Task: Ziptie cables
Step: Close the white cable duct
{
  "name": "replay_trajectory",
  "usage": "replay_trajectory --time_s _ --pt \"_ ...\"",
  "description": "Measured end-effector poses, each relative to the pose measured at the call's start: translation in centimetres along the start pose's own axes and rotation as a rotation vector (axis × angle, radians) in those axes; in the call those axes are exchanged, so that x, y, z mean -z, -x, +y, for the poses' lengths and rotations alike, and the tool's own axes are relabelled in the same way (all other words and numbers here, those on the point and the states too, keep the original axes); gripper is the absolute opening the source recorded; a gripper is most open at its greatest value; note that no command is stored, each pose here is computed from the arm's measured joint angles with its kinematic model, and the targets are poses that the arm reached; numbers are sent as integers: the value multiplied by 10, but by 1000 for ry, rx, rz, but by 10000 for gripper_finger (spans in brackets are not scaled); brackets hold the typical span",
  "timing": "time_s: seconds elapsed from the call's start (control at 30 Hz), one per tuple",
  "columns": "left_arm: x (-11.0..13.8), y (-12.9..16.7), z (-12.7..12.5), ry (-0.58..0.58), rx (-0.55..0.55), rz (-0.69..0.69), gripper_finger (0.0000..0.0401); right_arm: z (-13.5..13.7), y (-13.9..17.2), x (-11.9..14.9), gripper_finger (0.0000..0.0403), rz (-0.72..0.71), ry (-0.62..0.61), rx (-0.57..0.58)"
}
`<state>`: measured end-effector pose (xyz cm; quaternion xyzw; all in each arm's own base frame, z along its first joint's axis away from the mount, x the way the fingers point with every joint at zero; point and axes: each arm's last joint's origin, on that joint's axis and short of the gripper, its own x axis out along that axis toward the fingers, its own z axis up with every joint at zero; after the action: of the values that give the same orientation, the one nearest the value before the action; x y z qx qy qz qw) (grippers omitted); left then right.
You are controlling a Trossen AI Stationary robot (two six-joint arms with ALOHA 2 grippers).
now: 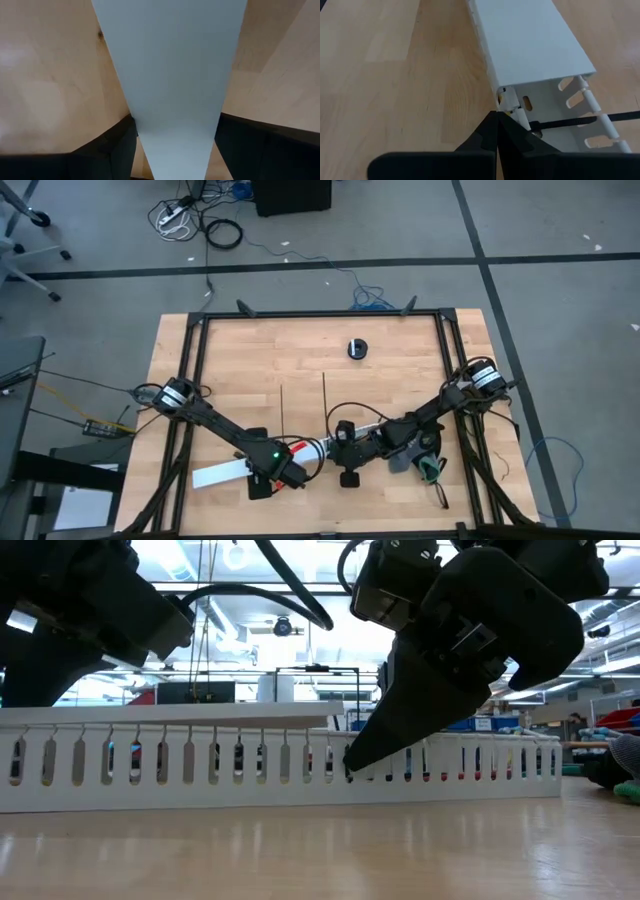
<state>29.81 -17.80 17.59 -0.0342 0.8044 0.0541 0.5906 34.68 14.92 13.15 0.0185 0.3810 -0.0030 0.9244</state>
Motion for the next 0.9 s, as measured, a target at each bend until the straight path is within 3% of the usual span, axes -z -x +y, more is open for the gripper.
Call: replay_trajectory --time_s 0.9 --pt "0 8 0 41 -29 -32 224 -8 -2 -5 0 5 -45 -32"
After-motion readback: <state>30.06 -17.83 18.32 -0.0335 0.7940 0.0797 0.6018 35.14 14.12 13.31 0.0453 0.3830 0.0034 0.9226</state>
